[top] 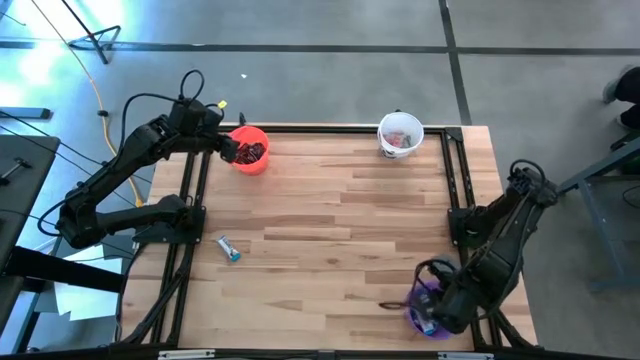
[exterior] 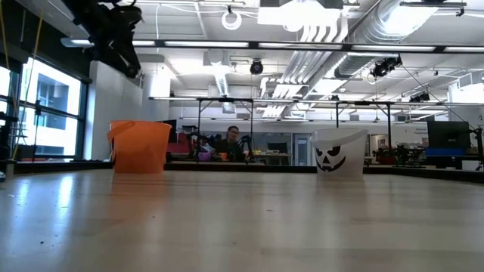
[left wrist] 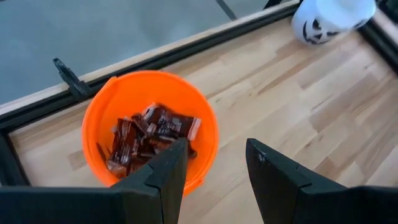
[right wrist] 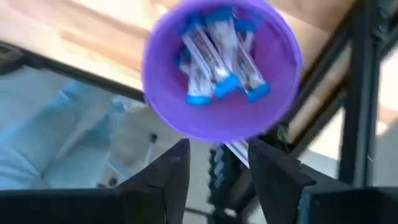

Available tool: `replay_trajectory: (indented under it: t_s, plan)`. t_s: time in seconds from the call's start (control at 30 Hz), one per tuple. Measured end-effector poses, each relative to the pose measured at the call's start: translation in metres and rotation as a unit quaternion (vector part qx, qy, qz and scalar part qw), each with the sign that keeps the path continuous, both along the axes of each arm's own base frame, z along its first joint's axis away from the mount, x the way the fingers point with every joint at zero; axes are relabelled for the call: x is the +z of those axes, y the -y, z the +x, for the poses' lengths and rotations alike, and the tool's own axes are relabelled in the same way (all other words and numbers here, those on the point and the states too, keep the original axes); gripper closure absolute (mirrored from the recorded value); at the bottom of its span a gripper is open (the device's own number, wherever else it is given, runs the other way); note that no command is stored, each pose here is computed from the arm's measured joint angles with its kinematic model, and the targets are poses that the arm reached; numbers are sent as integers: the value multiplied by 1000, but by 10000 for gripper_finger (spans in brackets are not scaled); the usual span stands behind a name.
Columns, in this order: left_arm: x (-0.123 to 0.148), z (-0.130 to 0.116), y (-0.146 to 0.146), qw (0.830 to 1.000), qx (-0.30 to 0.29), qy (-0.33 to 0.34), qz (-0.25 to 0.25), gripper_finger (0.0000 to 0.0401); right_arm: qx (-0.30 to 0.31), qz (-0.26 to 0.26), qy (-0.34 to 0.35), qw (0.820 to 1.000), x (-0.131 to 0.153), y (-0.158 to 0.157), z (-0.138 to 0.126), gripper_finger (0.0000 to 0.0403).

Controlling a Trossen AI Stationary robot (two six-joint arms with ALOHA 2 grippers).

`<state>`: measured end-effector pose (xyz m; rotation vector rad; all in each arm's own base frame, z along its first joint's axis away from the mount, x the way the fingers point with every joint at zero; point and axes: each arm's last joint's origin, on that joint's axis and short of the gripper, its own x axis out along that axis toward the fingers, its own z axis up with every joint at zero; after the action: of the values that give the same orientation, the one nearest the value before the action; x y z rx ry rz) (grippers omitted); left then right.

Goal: Sort candy
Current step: Put the white chocolate into the violet bucket

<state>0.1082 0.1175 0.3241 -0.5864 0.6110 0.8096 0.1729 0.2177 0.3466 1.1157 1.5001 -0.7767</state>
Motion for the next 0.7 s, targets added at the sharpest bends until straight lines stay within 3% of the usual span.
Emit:
replay_trajectory:
  t_s: [0.13, 0.3, 0.43, 0.57, 0.7]
  plan:
    - [-4, -2, 3, 999, -23, -21, -18, 249, -21, -61, 78, 995, 0, 12, 15, 255]
    - [-12, -5, 18, 989, -75, -18, -127, 249, 25, -127, 161, 979, 1, 35, 44, 270]
    - [-21, -10, 35, 974, -66, -78, -202, 249, 65, -138, 188, 970, 1, 51, 64, 278]
    - [-23, -24, 58, 957, -41, -155, -240, 249, 75, -144, 199, 967, 2, 62, 74, 279]
    - [-20, -34, 76, 955, -54, -161, -244, 249, 68, -147, 196, 967, 2, 69, 78, 280]
